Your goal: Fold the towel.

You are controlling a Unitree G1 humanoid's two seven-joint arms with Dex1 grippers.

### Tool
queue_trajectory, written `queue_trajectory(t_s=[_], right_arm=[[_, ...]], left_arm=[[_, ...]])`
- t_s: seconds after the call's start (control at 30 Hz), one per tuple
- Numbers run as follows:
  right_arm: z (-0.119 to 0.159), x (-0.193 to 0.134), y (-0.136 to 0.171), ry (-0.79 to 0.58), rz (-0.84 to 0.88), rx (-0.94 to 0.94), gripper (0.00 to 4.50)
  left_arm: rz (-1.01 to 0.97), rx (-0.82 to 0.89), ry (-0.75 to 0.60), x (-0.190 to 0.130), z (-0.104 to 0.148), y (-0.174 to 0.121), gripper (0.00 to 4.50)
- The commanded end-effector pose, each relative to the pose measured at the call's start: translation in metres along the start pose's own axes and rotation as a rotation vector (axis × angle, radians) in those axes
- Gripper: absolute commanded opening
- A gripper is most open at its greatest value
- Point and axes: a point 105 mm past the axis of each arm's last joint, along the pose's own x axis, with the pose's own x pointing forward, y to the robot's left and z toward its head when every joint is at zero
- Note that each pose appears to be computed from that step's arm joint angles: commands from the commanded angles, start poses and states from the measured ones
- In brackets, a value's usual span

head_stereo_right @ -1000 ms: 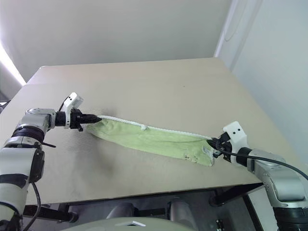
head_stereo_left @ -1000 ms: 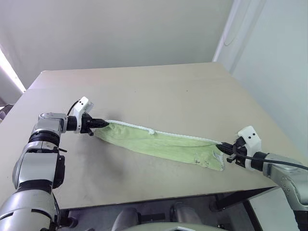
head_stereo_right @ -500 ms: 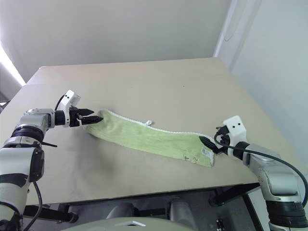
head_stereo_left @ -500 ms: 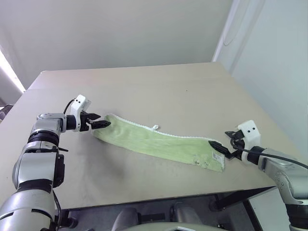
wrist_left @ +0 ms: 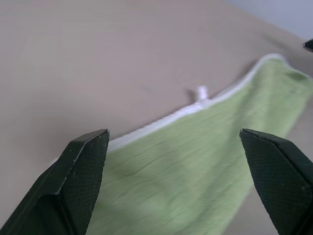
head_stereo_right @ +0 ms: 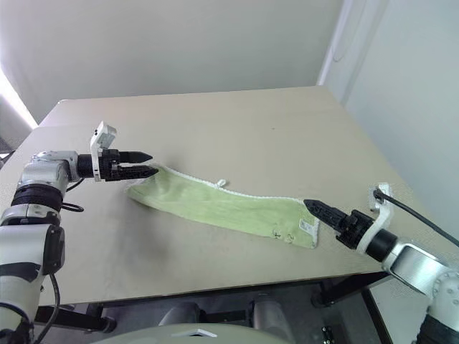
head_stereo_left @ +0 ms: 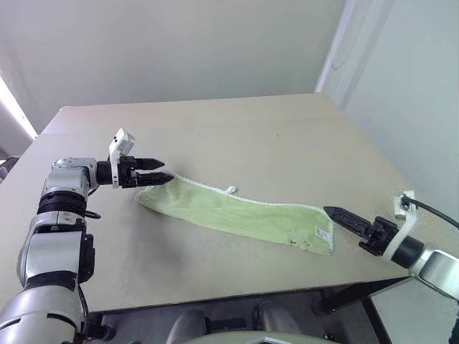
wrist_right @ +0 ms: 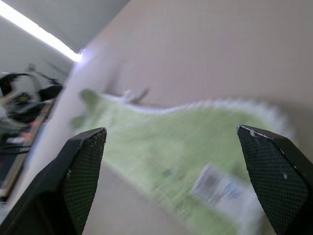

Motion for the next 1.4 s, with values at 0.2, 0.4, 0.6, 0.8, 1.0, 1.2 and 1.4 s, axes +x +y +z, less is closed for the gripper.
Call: queue_trajectory(t_s=[0.2,0.4,0.6,0.8,1.0,1.2,1.4], right_arm=[[-0.031,-0.014,0.027,0.047,0.051,0.21,4.47],[-0.047,-0.011,0.021,0.046,-0.008,0.303,4.47],[-0.057,-0.007,0.007,0.06,-0.091,0.364,4.47],[-0.063,-0.007,-0.001,0.076,-0.135,0.388,4.47],[-0.064,-0.006,-0.012,0.063,-0.183,0.415,4.47],[-0.056,0.001,-0.031,0.003,-0.258,0.44,4.47],[-0.052,0.006,-0.034,-0.01,-0.272,0.449,4.47]], left_arm=[[-0.156,0.071,0.039,0.018,0.001,-0.027,4.5],[-0.205,0.081,0.08,0.03,-0.011,-0.035,4.5],[-0.219,0.093,0.09,0.034,-0.012,-0.038,4.5],[-0.225,0.097,0.097,0.036,-0.014,-0.039,4.5],[-0.218,0.101,0.1,0.037,-0.016,-0.038,4.5],[-0.22,0.104,0.098,0.039,-0.016,-0.038,4.5],[-0.215,0.101,0.097,0.038,-0.018,-0.038,4.5]])
